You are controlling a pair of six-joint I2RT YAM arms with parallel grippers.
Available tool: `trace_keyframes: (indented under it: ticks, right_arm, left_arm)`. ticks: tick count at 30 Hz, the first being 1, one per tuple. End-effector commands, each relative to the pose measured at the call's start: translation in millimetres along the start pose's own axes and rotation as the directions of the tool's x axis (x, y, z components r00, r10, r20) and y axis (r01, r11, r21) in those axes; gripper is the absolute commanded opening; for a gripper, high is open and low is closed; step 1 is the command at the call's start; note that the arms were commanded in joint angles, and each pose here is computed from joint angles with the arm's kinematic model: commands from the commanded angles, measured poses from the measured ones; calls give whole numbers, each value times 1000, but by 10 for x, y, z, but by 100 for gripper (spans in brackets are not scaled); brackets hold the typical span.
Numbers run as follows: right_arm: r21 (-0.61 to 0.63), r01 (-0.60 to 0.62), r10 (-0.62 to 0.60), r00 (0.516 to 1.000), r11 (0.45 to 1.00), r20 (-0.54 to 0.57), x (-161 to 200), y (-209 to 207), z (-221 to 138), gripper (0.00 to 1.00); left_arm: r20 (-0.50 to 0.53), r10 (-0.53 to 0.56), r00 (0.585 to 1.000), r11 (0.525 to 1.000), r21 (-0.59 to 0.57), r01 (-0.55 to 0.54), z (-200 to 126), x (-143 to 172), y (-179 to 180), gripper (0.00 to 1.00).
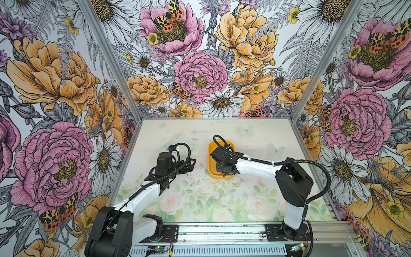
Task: Put the screwdriver in the bin
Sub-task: Place the screwdriver into the bin.
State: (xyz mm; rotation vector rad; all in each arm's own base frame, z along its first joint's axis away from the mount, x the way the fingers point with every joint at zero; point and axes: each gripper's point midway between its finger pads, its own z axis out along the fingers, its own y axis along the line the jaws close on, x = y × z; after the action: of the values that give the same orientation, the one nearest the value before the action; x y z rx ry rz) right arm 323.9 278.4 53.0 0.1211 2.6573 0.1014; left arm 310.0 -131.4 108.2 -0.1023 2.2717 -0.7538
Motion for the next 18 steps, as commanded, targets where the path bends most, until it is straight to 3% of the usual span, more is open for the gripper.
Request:
trace_keyframes:
  ticks: [1,18]
  right_arm:
    - [-9,-17,17,1000,1000,2,-19,60,37,0]
    - [6,-4,4,999,1000,-38,76,64,190,0]
  left_arm:
    - [15,30,999,1000,-8,-30,-30,-26,-15,99]
    - [9,37,999,999,-21,-37,-29,-16,8,99]
